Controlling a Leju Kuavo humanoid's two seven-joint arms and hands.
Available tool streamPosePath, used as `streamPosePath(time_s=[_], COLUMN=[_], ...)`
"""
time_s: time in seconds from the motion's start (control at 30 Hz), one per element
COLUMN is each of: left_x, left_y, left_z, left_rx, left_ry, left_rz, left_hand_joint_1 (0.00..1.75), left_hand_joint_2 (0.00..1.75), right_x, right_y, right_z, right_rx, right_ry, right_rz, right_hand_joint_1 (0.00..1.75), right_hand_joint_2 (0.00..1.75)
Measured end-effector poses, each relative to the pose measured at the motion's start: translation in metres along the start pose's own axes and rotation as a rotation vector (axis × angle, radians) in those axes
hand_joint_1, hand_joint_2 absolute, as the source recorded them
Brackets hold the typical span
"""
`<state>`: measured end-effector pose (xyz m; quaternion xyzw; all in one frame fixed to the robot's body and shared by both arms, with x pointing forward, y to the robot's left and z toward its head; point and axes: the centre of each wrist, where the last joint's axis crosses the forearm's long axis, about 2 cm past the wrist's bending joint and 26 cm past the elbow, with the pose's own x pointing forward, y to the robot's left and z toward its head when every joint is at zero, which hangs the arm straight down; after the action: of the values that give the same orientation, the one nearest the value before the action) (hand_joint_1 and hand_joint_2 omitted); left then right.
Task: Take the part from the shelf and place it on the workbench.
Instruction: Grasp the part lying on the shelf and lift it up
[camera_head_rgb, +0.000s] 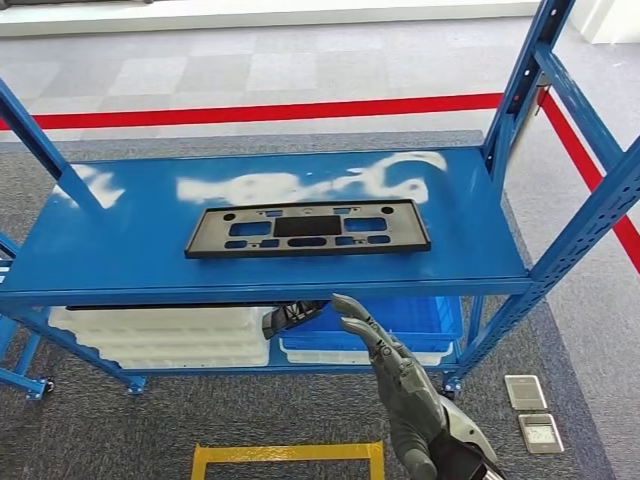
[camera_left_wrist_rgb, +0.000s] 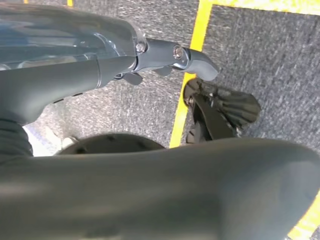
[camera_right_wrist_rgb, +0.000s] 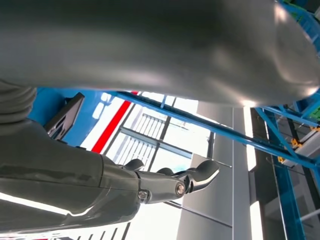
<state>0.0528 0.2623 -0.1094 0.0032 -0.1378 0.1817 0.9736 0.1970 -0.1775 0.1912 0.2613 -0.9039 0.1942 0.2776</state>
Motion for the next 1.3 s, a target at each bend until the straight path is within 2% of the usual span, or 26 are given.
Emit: streamPosePath(time_s=[0.63, 0.87, 1.1, 1.3], left_x=[-0.005, -0.003, -0.007, -0.009], left_y=[0.0, -0.004, -0.009, -0.014], left_z=[0.001, 0.001, 0.002, 0.003], left_rx=[0.006, 0.013, 0.017, 0.013], left_ry=[0.01, 0.018, 0.049, 0.07], left_rz=[-0.014, -0.016, -0.021, -0.025], left_hand_joint_1=[0.0, 0.0, 0.0, 0.0], left_hand_joint_2=[0.0, 0.0, 0.0, 0.0], right_x=[0.0, -0.009, -0.03, -0.051], right_y=[-0.003, -0.013, -0.028, -0.035], right_z=[0.004, 0.015, 0.025, 0.012], right_rx=[0.001, 0.056, 0.15, 0.255], right_ry=[0.029, 0.23, 0.452, 0.56], right_rz=[0.029, 0.141, 0.241, 0.347], right_hand_joint_1=[0.0, 0.0, 0.0, 0.0], right_hand_joint_2=[0.0, 0.0, 0.0, 0.0])
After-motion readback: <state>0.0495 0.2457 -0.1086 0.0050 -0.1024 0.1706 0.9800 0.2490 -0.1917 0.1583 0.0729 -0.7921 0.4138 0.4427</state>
